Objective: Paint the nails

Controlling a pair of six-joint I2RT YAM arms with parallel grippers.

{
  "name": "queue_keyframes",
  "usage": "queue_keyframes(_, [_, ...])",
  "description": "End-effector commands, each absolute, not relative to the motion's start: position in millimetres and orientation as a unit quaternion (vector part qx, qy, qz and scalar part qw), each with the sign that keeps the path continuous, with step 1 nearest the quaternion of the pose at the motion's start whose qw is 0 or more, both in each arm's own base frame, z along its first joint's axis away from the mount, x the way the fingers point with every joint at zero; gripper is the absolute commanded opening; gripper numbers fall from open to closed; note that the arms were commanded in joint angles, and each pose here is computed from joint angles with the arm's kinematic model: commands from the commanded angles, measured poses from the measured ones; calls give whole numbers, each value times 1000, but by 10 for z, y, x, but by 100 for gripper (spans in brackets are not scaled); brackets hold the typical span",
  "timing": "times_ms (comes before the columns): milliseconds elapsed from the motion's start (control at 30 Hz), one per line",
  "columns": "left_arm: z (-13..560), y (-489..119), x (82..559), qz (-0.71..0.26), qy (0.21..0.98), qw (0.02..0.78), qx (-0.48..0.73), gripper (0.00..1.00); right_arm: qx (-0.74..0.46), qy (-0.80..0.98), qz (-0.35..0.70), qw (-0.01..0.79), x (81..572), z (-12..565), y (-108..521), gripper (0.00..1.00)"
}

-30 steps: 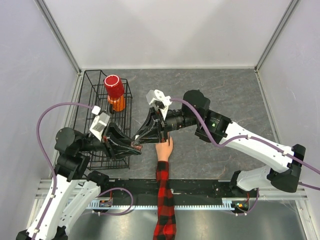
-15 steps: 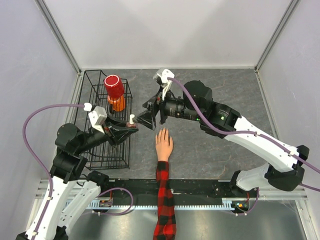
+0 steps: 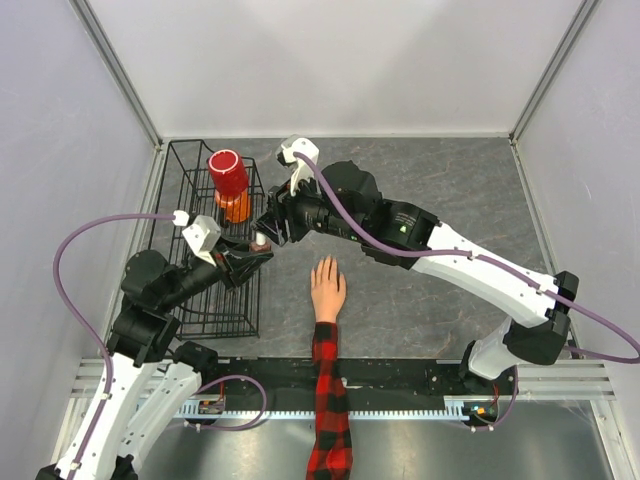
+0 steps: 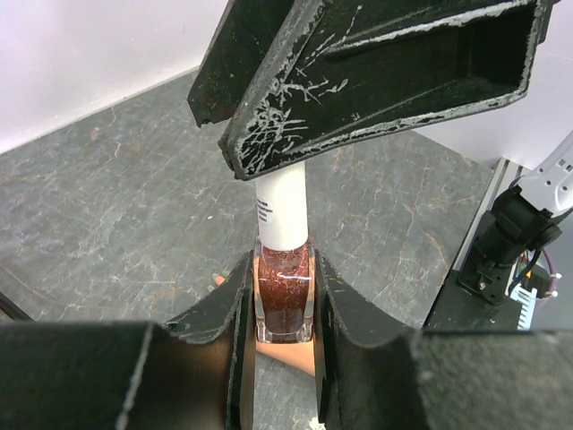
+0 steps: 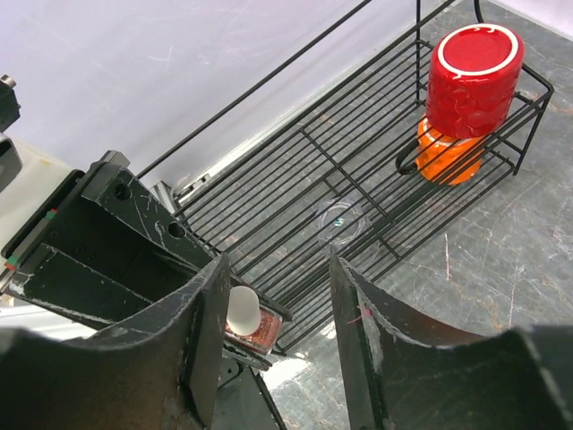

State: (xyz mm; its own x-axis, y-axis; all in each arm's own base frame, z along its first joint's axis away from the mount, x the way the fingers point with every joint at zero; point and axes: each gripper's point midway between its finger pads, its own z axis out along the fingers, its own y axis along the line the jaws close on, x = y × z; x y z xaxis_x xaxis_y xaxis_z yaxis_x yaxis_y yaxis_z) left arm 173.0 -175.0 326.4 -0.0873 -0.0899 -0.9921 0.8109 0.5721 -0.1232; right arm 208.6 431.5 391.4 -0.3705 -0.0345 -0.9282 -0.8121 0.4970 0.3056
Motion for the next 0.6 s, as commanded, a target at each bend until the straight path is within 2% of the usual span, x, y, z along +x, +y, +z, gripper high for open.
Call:
queue_keyframes(0, [3508,-1714,1744,-346,598,660,295,2,-293,722,404,480,2061,3971,4302,56])
queue_keyframes(133, [3496,-1702,1759,-345,602,660,287,2,-291,712,416,486,2009,4051,4237,68])
queue_keyframes(333, [3508,-1694,1769,-348,606,660,277,2,-300,694,461,466,1831,4093,4277,75])
queue_keyframes(467, [3530,-1703,1734,-355,602,659,279,2,-302,702,457,455,1853,3973,4342,68])
queue_keyframes(567, [3546,-1711,1688,-360,598,658,283,2,-301,700,459,458,1869,3979,4374,57])
